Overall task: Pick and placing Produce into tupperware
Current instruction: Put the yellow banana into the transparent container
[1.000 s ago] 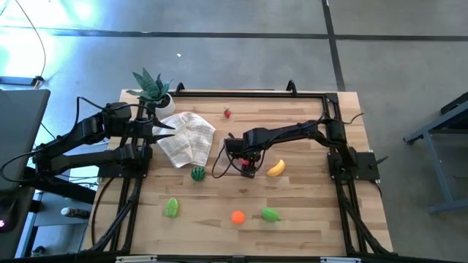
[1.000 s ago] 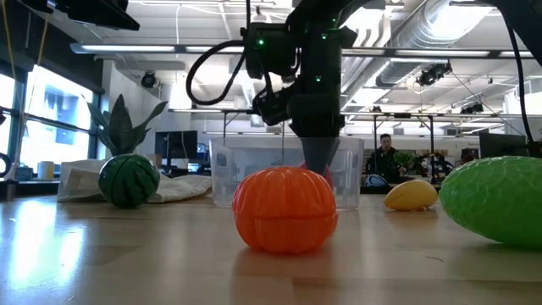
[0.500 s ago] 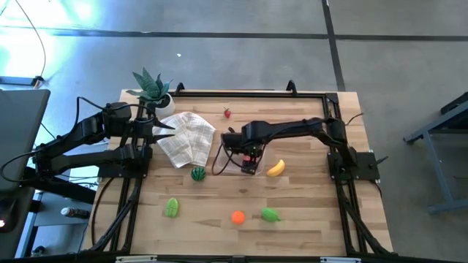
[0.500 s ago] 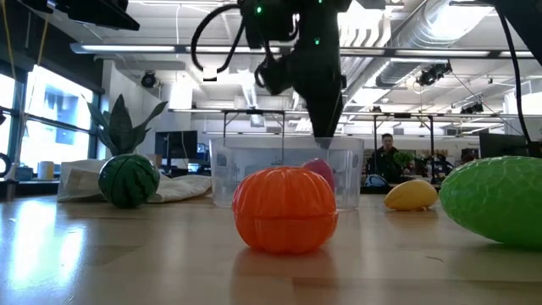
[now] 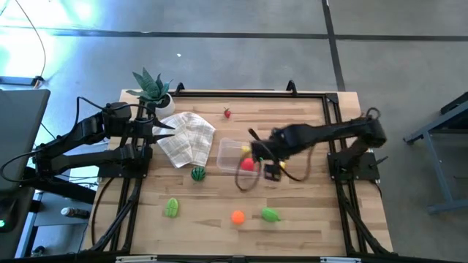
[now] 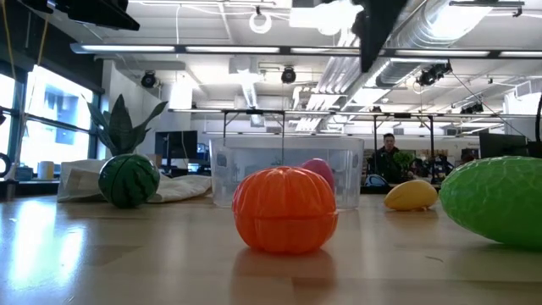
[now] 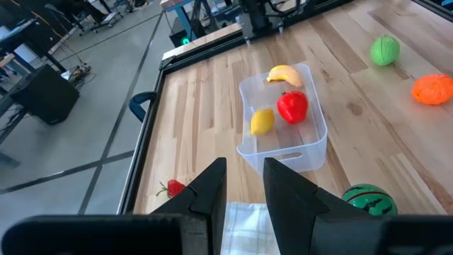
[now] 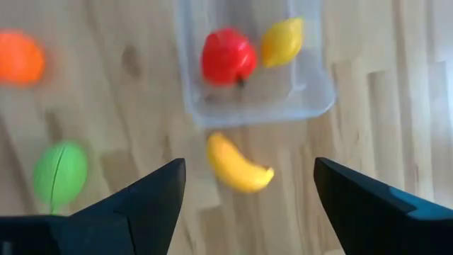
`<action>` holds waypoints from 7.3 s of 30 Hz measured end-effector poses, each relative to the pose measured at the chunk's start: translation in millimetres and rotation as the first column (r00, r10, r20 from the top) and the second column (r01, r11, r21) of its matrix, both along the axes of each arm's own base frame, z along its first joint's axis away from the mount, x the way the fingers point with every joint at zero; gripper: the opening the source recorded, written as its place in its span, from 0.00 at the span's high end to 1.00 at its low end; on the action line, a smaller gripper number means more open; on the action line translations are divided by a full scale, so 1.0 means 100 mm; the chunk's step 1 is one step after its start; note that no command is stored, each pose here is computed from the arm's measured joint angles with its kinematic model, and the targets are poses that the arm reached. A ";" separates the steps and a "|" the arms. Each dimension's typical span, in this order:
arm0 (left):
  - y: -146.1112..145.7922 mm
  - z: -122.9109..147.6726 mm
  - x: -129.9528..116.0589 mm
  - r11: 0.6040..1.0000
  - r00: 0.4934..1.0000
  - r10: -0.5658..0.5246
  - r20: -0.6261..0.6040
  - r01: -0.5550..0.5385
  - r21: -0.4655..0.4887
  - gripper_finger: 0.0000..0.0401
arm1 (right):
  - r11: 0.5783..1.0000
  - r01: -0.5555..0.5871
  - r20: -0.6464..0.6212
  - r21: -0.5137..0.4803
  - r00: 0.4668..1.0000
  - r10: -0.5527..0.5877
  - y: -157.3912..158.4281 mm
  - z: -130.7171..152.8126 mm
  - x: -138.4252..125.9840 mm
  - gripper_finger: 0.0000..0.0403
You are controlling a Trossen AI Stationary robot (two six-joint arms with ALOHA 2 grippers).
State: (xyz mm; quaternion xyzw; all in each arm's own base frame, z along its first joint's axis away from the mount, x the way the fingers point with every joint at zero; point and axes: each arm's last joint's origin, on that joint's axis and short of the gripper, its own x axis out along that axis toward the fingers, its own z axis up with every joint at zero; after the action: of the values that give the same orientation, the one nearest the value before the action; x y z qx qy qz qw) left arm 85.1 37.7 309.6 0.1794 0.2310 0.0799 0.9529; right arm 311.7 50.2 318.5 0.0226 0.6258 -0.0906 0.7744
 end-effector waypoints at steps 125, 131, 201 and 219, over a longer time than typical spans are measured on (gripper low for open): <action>0.00 0.00 0.00 1.000 1.000 0.000 0.000 0.000 0.000 0.79 | 0.932 -0.362 -0.089 -0.010 0.929 0.360 -0.14 -1.73 -0.43 0.53; 0.00 0.00 0.00 1.000 1.000 0.000 0.000 0.000 0.000 0.79 | 0.935 -0.353 -0.087 -0.006 0.932 0.351 -0.14 -1.73 -0.43 0.54; 0.00 0.00 0.00 1.000 1.000 0.000 0.000 0.000 0.000 0.79 | 0.963 -0.258 -0.093 0.081 0.960 0.265 -0.20 -1.68 -0.42 0.55; 0.00 0.00 0.00 1.000 1.000 0.000 0.000 0.000 0.000 0.79 | 0.962 -0.256 -0.117 0.096 0.957 0.267 -0.20 -1.78 -0.39 0.55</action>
State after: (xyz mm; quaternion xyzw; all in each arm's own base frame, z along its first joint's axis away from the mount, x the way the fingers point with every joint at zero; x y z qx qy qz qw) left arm 85.2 37.7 309.6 0.1795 0.2307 0.0798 0.9530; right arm 272.7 30.1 140.9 -0.0354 0.6749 0.0364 0.7362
